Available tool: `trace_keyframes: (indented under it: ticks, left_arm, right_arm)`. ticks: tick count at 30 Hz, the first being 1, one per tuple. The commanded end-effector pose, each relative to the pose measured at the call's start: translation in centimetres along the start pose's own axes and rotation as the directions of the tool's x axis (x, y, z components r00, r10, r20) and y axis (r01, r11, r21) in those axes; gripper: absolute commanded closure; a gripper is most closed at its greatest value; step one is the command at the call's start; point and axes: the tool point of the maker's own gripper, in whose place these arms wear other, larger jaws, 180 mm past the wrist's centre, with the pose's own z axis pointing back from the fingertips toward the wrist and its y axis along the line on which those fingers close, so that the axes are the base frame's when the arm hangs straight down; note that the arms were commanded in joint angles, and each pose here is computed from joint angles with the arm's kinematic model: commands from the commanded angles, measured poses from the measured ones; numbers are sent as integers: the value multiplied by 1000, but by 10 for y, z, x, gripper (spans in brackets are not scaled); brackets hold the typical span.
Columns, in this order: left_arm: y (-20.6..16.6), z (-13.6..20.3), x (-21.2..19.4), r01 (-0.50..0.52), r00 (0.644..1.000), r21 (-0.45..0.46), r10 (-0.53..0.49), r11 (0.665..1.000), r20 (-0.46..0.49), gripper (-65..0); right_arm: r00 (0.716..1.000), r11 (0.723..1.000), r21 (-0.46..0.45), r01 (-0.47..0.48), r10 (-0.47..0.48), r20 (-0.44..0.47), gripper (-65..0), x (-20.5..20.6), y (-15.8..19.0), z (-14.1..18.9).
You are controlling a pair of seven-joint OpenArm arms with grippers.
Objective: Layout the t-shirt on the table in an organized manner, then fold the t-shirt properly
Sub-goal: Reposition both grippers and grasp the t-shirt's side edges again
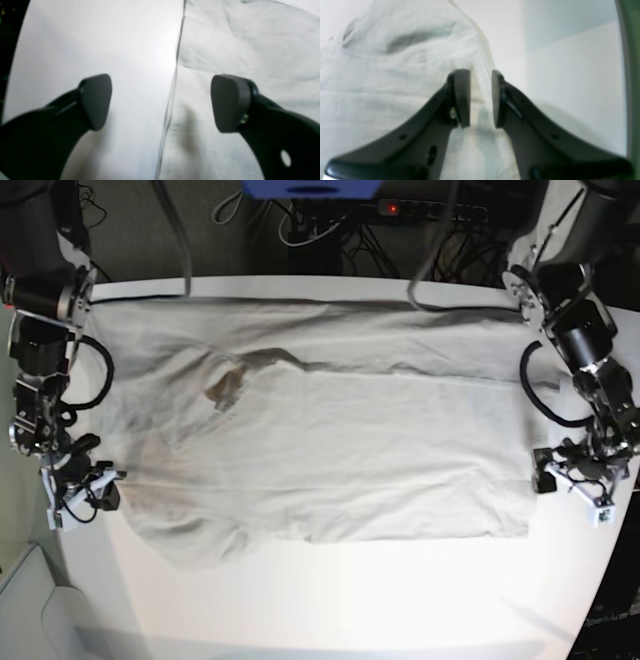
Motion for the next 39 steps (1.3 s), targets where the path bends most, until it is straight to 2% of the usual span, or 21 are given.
trace_keyframes:
  ticks: [1,5,12,17,21,26,33,34,36,39]
  left_arm:
    - [2,0,28,-15,997,-3,15,1000,72,-609]
    - [-12,-17,9,-60,997,-57,62,997,48,-609]
    - [-30,-33,8,-112,991,-119,120,987,62,-609]
    - [-37,-39,12,-130,986,-142,143,981,82,-609]
    - [-43,-43,4,-150,985,-159,161,976,63,-609]
    - [-42,-42,8,-150,981,-159,167,976,96,-609]
    - [-47,-47,-9,-172,982,-171,183,970,52,-606]
    - [-47,-47,-9,-171,982,-170,182,970,51,-595]
    - [-46,-47,-11,-168,983,-168,178,971,48,-528]
    - [-46,-47,-19,-172,983,-166,180,971,36,-355]
  right_arm:
    - [996,1000,10,-14,13,83,-163,34,-3,2]
    - [997,1000,8,-14,13,82,-163,33,-4,3]
    - [998,1000,0,-13,13,59,-163,18,-9,7]
    - [999,1000,-2,-9,9,40,-163,5,-10,9]
    - [999,1000,-3,-8,8,31,-163,-1,-10,10]
    - [1000,1000,-4,-8,8,25,-163,-2,-11,10]
    - [1000,1000,-5,-7,7,24,-163,-2,-11,10]
    - [1000,1000,-5,-7,7,22,-163,-3,-11,10]
    - [1000,1000,-5,-6,6,16,-163,-6,-11,11]
    - [1000,1000,-5,-4,4,7,-163,-12,-11,11]
